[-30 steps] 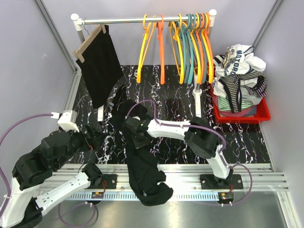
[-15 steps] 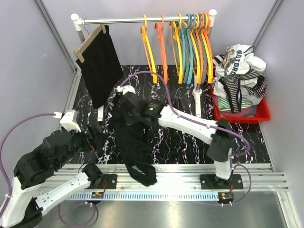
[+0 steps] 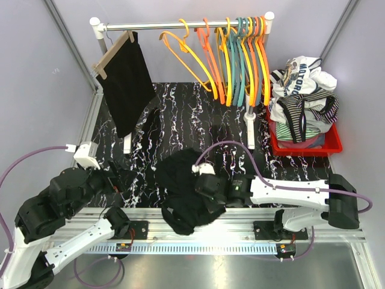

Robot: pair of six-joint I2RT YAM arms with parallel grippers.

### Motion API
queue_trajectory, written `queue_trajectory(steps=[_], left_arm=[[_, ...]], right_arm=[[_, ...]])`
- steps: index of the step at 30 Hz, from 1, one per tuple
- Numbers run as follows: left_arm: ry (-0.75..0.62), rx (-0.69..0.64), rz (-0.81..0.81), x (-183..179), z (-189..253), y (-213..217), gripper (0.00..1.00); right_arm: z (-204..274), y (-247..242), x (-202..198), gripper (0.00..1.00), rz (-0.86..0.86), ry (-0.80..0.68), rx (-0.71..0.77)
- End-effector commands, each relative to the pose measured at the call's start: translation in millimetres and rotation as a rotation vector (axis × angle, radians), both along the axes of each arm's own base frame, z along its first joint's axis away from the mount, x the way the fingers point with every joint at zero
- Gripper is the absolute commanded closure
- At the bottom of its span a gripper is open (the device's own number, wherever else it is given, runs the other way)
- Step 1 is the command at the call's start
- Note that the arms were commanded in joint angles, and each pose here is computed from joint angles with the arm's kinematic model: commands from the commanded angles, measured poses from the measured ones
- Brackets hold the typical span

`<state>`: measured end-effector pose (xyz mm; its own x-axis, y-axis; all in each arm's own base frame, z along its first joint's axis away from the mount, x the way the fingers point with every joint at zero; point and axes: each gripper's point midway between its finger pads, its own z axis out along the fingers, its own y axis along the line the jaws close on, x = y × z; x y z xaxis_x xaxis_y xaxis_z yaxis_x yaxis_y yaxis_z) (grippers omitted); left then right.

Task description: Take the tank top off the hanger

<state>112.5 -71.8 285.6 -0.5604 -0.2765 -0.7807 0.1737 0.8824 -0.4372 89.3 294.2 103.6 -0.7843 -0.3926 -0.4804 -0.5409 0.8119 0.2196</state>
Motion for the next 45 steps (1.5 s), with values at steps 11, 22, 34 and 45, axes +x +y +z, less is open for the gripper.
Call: queue_trajectory(steps=[11,22,34,45], left_arm=[[-0.024,-0.03,-0.013,7.6,9.0,-11.1,0.01],[-0.028,-0.045,0.017,1.1,7.3,0.5,0.01],[-0.014,-0.037,-0.052,5.0,5.0,-18.2,0.01],[0.022,-0.024,-0.114,7.5,5.5,-36.0,0.01]], right_arm=[[-31.7,51.4,1.1,0.0,0.102,-0.053,-0.192],[-122.6,50.6,-5.3,0.08,0.109,0.054,-0.358],[-18.8,-43.3,44.4,1.0,-0.354,-0.05,-0.181],[22.9,-186.7,86.4,1.0,-1.132,-0.071,0.008]])
